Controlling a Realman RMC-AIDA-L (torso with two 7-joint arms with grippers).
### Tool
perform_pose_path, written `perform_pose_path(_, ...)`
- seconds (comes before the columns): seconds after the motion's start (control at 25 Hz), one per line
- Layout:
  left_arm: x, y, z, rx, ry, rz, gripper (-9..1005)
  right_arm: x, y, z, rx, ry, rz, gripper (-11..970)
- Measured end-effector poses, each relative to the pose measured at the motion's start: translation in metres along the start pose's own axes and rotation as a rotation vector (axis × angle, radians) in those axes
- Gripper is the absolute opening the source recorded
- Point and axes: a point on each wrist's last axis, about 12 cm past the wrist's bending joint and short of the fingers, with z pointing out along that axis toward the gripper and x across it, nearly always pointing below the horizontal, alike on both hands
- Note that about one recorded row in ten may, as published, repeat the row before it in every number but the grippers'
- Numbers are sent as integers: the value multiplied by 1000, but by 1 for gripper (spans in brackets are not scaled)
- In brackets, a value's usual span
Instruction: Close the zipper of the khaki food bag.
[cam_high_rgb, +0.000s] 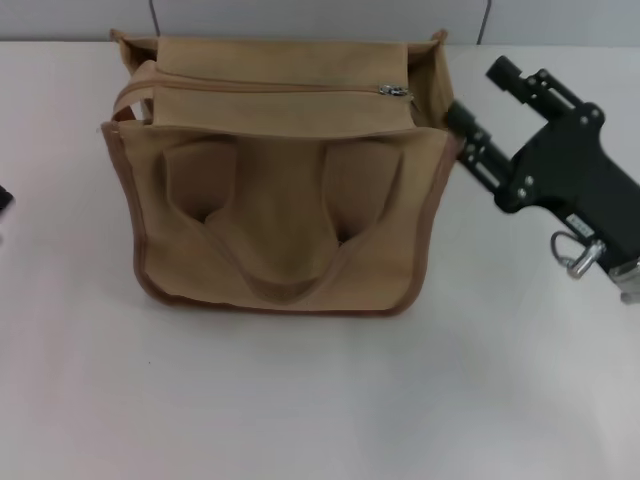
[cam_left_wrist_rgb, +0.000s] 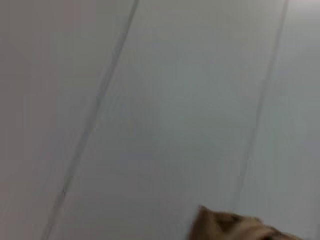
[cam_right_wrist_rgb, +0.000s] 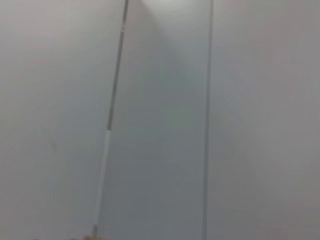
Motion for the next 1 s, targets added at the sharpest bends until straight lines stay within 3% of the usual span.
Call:
perform_pose_path(0.08, 0, -5, 1, 75, 38, 5, 758, -1, 5, 1, -43, -11, 37, 540)
perform_pose_path(0.32, -1, -21, 16, 385, 171, 23, 758, -10, 12, -2, -127, -67, 141, 698)
perform_pose_path(0.52, 3, -26, 28, 510, 251, 58, 758, -12, 14, -11, -361, 38, 286, 801)
perform_pose_path(0.64, 5, -28, 33, 592, 305, 109, 758, -13, 11, -14, -421, 89, 331, 829)
perform_pose_path(0.68, 5, -28, 34, 604, 315, 115, 758, -14, 11, -14, -469, 116, 343, 838)
perform_pose_path(0.72, 6, -28, 36, 624, 332, 121, 758, -14, 12, -15, -597, 190, 360, 838)
perform_pose_path(0.84, 10, -29, 43, 686, 393, 125, 758, -13, 12, -14, -693, 273, 381, 839)
perform_pose_path(1.0, 11, -30, 46, 698, 405, 127, 758, -4, 13, -4, -678, 359, 401, 839)
